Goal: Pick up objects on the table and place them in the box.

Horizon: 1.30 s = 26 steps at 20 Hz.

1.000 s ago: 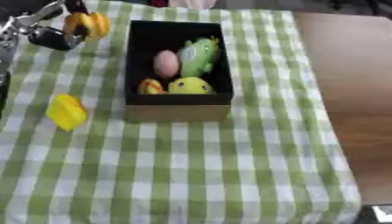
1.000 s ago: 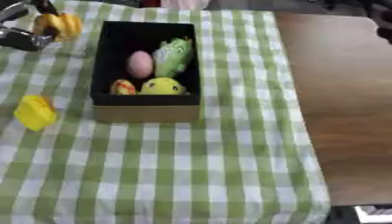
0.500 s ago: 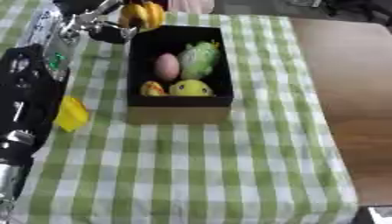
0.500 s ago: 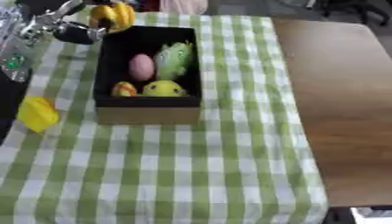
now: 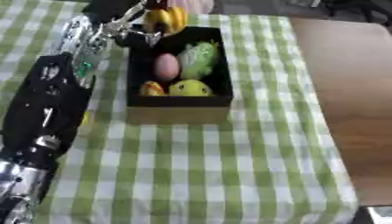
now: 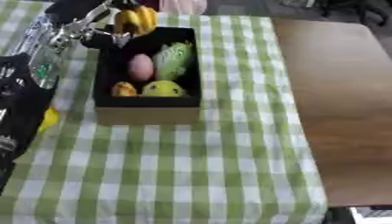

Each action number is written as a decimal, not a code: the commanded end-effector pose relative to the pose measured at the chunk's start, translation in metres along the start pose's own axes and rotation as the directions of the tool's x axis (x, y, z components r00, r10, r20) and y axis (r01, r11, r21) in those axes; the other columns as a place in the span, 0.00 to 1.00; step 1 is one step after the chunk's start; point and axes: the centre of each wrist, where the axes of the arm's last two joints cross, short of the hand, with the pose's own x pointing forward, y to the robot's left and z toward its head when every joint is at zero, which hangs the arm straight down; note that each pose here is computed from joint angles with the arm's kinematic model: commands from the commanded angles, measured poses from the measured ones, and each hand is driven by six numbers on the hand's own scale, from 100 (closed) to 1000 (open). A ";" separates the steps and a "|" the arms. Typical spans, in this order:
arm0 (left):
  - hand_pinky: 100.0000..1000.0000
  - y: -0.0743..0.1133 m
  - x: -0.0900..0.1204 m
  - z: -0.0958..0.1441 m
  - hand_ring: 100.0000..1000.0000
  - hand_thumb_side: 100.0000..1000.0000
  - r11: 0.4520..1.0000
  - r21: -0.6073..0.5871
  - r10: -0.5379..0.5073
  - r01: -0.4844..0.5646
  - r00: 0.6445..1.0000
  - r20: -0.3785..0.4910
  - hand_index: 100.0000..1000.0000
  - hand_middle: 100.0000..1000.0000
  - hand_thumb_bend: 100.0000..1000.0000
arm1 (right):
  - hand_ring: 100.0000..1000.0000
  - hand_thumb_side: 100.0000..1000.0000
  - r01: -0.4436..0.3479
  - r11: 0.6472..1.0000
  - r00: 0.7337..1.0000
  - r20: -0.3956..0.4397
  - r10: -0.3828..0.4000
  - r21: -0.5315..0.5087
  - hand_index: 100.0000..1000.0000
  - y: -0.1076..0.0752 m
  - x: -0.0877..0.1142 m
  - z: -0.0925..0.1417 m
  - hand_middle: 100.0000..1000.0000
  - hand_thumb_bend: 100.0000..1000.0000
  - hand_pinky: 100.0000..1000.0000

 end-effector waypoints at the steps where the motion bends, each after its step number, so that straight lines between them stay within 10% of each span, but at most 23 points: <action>1: 0.73 0.008 0.003 -0.003 0.59 0.15 1.000 0.015 -0.015 0.015 1.000 -0.018 0.51 0.52 0.00 | 1.00 0.87 -0.038 0.999 0.999 -0.017 0.039 0.029 0.99 -0.005 0.005 -0.004 0.56 0.00 1.00; 10: 0.76 -0.008 0.006 0.000 0.63 0.29 0.998 -0.054 -0.028 0.027 1.000 -0.012 0.61 0.56 0.00 | 1.00 0.88 -0.042 0.999 0.998 -0.053 0.043 0.024 0.99 -0.002 -0.001 0.003 0.56 0.00 1.00; 12: 0.84 -0.010 0.006 0.000 0.74 0.39 0.997 -0.069 -0.035 0.035 0.999 -0.006 0.83 0.68 0.08 | 1.00 0.88 -0.042 0.999 0.997 -0.057 0.044 0.022 0.99 -0.001 -0.002 0.004 0.56 0.00 1.00; 15: 0.89 -0.008 0.005 0.001 0.81 0.52 0.996 -0.077 -0.052 0.051 0.999 -0.001 0.90 0.75 0.24 | 1.00 0.88 -0.042 0.999 0.997 -0.064 0.043 0.020 0.99 -0.001 -0.002 0.005 0.56 0.00 1.00; 19: 0.94 -0.003 0.004 0.001 0.87 0.64 0.996 -0.039 -0.077 0.076 0.997 -0.015 0.93 0.80 0.43 | 1.00 0.88 -0.047 0.999 0.996 -0.072 0.048 0.019 0.99 -0.001 -0.004 0.007 0.56 0.00 1.00; 26: 0.93 0.003 0.002 0.002 0.87 0.66 0.996 0.020 -0.085 0.085 0.996 -0.034 0.93 0.80 0.44 | 1.00 0.88 -0.058 0.998 0.996 -0.072 0.059 0.012 0.99 0.000 -0.004 0.010 0.56 0.00 1.00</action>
